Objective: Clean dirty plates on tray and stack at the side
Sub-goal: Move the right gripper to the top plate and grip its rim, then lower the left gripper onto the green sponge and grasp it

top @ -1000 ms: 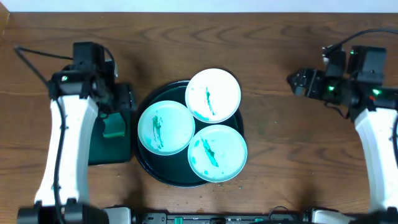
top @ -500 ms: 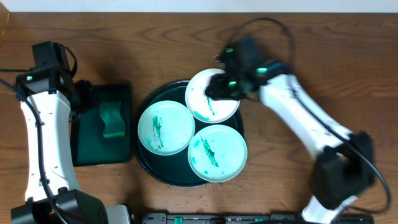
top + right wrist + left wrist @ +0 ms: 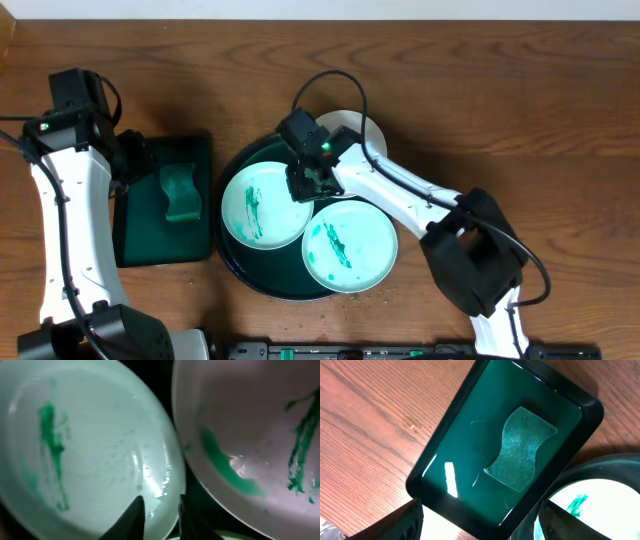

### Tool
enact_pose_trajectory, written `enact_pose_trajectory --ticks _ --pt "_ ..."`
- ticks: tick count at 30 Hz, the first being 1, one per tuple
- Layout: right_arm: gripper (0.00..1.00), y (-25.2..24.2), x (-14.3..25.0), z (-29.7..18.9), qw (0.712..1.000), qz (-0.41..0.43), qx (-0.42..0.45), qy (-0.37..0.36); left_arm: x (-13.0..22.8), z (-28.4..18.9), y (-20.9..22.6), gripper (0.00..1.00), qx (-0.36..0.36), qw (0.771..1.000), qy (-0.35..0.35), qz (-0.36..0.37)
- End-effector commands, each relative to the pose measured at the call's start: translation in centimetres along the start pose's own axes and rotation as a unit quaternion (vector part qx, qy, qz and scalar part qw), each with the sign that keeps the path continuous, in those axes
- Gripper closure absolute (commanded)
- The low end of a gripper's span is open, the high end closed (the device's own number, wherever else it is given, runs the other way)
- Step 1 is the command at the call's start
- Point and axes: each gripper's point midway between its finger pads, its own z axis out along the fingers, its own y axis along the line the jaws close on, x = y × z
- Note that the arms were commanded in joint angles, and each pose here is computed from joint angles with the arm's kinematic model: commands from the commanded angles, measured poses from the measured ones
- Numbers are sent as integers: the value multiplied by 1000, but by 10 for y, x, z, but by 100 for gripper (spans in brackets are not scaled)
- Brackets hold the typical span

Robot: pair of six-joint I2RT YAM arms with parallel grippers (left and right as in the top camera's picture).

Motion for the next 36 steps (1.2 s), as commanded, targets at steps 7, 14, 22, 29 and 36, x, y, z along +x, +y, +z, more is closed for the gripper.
enact_pose_trajectory --ticks 7,14,22,29,36 --pt "84 -7 2 18 999 7 51 -6 3 0 5 26 -9 1000 1 -5" --pt "85 -15 11 36 998 12 64 15 3 0 5 25 -10 1000 1 -5" --pt "99 -15 10 42 998 10 64 15 5 5 5 25 -11 1000 7 -1" --pt "99 -13 8 45 998 -11 56 15 13 41 1 28 -20 996 59 70" --pt "99 -13 8 45 998 -20 56 15 21 85 -48 37 93 982 119 115"
